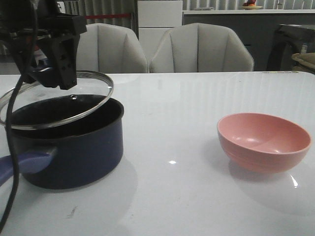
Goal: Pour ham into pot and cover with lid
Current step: 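Carry the lid over the saucepan and lower it onto the rim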
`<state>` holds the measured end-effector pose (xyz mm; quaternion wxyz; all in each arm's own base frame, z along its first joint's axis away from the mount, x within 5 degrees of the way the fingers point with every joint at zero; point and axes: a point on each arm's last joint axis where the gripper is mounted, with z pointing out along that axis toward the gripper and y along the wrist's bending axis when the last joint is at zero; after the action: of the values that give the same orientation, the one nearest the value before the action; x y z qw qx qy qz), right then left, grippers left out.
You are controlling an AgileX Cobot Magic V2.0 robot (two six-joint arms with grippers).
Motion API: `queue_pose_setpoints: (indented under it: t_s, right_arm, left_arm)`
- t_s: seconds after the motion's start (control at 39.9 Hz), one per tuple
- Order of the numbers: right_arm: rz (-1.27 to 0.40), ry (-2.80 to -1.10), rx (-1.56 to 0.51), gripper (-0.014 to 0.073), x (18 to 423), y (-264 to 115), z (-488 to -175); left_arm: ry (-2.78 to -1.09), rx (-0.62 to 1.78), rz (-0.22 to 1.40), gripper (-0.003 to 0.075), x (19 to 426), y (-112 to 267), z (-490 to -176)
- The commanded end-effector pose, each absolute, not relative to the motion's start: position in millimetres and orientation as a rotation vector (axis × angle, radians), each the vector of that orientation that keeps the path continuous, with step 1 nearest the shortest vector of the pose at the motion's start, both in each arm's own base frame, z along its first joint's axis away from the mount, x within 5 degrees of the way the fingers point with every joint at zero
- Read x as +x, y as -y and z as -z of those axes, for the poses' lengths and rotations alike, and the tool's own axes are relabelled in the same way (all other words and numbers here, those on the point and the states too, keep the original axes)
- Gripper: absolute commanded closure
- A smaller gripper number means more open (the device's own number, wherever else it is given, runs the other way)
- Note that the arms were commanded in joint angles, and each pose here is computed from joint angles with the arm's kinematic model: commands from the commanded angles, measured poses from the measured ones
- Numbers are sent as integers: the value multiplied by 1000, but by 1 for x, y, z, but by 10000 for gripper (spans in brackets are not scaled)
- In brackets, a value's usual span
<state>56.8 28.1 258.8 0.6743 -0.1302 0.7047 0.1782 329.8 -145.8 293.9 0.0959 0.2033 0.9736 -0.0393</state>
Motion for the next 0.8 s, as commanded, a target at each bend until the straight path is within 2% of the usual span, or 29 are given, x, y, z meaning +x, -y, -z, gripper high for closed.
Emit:
queue_pose_setpoints:
  t_s: [0.0,0.78]
  right_arm:
    - [-399,-1489,-269,427,57,-27,-275]
    - [-399,-1488,-269,427,57,-27,-275]
  left_arm:
    - [-2853,604,160,459,318,146,-320]
    - [-2860,607,176,456,319,148,-318]
